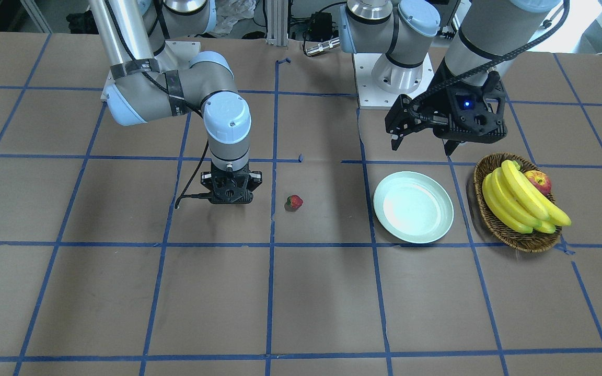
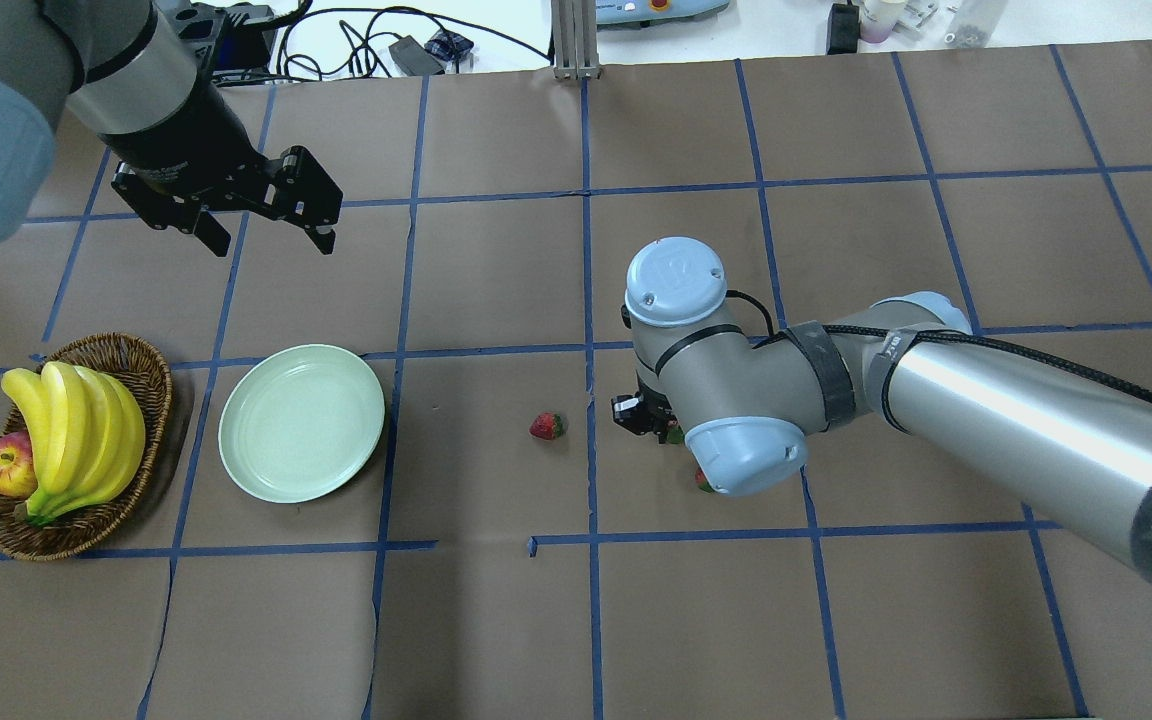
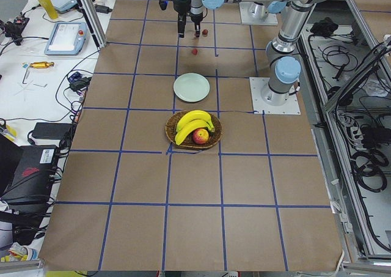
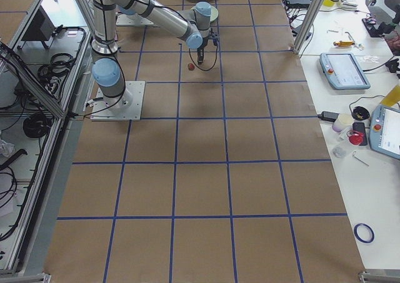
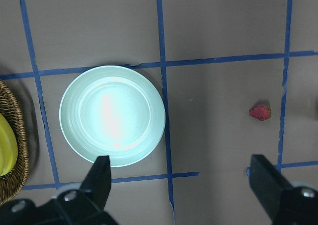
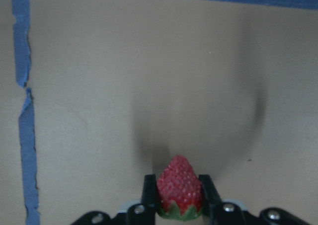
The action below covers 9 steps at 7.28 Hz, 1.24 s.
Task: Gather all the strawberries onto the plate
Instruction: 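Carry it with the right gripper and release beside the first strawberry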
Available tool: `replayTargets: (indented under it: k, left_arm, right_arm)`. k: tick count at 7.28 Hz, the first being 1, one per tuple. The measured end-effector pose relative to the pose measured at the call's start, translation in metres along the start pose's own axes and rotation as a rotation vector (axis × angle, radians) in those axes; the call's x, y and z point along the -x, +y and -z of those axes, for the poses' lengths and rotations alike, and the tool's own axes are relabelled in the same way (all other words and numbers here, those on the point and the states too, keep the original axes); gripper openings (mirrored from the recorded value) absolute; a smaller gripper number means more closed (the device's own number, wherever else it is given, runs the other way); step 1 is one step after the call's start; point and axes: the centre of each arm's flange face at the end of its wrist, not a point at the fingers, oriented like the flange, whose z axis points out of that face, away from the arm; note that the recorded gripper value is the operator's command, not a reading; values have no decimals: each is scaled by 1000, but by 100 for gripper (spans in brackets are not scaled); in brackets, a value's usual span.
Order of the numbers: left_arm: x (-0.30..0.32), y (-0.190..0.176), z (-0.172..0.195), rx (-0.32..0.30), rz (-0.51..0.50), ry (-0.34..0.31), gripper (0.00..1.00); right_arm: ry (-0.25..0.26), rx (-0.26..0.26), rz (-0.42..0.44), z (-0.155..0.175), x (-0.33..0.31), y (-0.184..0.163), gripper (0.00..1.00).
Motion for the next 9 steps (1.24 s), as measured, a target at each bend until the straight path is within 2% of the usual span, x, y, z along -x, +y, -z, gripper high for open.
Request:
replayTargets:
  k: [4, 6, 7, 8, 9]
  left_arm:
    - [0, -2, -3, 6, -1, 0, 100]
    - [0, -3, -4, 8, -2, 2, 100]
    - [0, -3, -4, 8, -3, 2, 100]
    - [0, -2, -4, 8, -3, 2, 100]
    - [0, -2, -4, 9, -3, 2, 100]
  right_arm:
    - [-137, -109, -157, 61, 95, -5, 1]
    - [-167, -107, -196, 55, 148, -11, 2]
    - [-182, -87, -199, 44, 166, -13, 16]
    - [-194, -62, -197, 32, 176, -15, 77]
    - [-195, -51, -193, 25, 180, -17, 100]
